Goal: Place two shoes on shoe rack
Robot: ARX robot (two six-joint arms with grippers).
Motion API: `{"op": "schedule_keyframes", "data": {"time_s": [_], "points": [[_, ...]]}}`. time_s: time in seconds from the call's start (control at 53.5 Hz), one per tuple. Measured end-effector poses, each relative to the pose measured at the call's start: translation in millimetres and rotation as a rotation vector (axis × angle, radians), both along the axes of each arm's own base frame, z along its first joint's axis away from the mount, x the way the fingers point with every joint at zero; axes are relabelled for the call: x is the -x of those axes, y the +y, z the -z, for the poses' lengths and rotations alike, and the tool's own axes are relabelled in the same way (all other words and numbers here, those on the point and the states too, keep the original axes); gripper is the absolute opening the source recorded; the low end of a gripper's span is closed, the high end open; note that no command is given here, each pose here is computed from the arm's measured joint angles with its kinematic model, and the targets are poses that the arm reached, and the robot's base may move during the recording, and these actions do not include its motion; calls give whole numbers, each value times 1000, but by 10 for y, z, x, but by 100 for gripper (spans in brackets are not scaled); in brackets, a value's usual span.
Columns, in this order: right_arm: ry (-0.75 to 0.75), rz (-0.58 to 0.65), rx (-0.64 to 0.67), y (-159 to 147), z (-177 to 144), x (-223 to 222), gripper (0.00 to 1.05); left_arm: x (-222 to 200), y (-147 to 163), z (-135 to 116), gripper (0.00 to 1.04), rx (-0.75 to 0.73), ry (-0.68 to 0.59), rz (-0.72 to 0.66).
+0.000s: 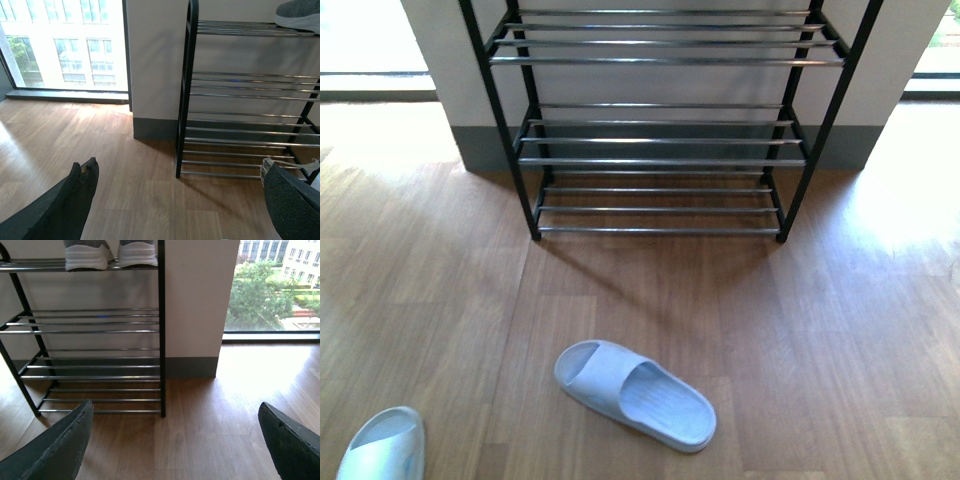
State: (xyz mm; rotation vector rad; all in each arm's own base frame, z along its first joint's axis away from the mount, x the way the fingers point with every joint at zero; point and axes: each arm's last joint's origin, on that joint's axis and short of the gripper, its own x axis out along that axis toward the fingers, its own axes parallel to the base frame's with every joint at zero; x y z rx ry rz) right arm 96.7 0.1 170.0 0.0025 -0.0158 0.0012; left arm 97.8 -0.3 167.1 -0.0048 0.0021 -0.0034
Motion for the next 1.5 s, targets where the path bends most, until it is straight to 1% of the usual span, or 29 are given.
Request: {"op": "schedule_keyframes", "data": {"time_s": [1.495], "points": [[0,-1,0,0,0,0,96,0,0,0,95,0,0,0]]}}
